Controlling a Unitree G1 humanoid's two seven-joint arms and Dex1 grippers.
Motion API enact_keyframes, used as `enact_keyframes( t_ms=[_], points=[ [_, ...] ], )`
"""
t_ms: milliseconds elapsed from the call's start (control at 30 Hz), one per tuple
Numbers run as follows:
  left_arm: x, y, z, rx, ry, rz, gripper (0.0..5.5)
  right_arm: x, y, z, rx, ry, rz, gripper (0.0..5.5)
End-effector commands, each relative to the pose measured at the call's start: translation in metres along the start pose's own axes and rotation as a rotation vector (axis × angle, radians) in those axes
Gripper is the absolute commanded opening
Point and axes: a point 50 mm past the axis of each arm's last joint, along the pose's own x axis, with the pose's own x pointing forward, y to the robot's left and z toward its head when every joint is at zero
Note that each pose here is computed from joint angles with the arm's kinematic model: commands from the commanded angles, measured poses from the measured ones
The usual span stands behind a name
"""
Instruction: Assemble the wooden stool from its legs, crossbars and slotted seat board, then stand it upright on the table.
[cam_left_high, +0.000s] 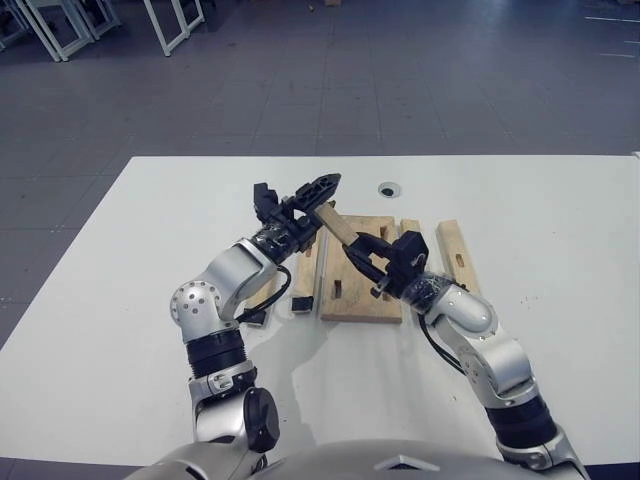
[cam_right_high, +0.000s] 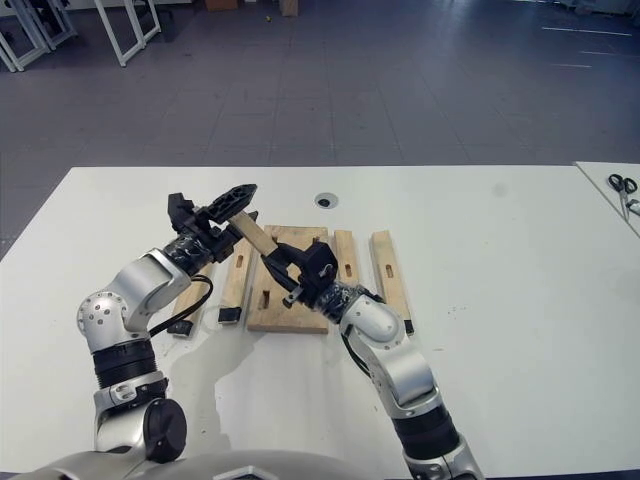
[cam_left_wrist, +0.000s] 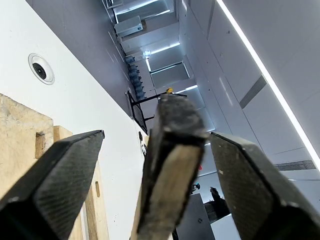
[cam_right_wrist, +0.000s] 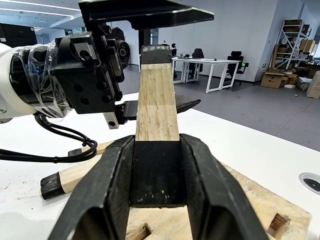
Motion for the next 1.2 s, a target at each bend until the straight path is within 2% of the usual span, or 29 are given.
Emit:
enact_keyframes(
  t_ms=[33,567,1000,1133,1200],
  points=[
    [-0.001,0.004,-0.006,-0.009,0.037,0.022,3.16,0.0,0.003,-0.001,-0.001,0.005,0.0,1.27],
    [-0.002,0.003,-0.001,0.053,0.057,0.031,0.56,-0.001,0.002,-0.002,0.026,0.002,-0.016,1.27],
    [-0.003,-0.001,0.003,0.043,0.048,0.01,0.44,-0.003,0.001,-0.007,0.021,0.038,-0.024,1.27],
    [-0.005,0.0,0.006,0.063,0.026,0.03,0.42,-0.008,0.0,-0.014,-0.011,0.115,0.02,2.04],
    [-0.011,0.002,0.018,0.119,-0.038,0.068,0.42,-0.011,-0.005,-0.016,-0.019,0.137,-0.013,2.43]
  ],
)
